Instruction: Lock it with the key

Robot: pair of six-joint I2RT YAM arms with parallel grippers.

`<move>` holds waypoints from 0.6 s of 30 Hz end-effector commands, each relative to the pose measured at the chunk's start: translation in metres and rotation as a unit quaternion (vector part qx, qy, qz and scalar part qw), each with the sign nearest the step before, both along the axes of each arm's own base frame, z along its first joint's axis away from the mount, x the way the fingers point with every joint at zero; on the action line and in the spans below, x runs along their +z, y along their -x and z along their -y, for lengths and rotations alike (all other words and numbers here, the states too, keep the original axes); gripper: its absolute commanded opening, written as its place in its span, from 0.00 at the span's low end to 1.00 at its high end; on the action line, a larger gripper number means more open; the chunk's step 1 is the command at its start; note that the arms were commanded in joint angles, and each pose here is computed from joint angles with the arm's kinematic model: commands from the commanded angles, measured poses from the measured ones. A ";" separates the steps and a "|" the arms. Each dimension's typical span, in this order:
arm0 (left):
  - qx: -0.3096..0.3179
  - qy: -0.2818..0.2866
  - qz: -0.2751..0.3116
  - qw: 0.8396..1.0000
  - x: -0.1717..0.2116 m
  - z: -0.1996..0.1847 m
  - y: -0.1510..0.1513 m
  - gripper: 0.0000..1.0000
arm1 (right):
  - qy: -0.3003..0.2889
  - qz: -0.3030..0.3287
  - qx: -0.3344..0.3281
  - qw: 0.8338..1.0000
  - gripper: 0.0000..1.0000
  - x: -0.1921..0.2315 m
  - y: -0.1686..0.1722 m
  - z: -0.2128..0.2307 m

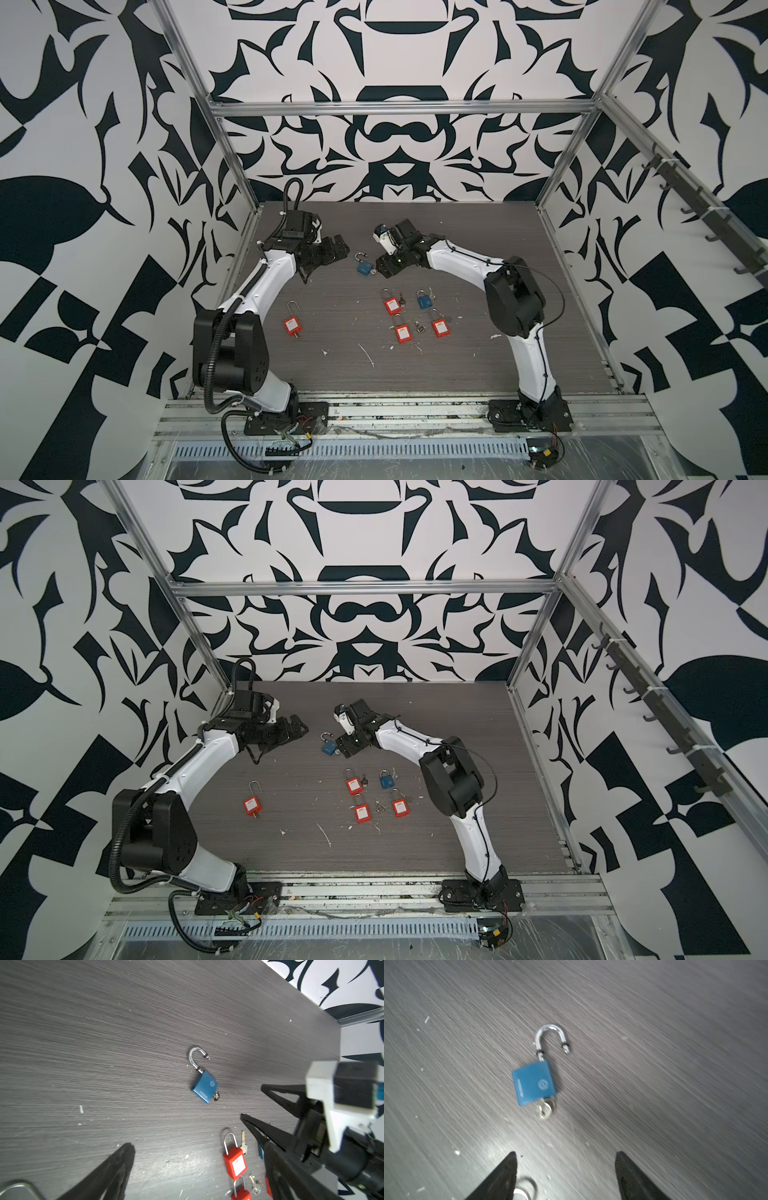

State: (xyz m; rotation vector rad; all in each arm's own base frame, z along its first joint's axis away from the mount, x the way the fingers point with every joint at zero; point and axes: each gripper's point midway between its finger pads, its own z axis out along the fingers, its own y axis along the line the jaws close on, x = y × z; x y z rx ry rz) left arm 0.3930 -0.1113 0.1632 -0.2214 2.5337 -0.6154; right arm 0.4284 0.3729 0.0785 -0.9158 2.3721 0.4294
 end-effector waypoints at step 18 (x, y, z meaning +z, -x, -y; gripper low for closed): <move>0.006 -0.043 0.046 0.998 0.020 -0.022 0.007 1.00 | -0.014 -0.009 0.073 0.997 0.72 -0.031 -0.013 -0.058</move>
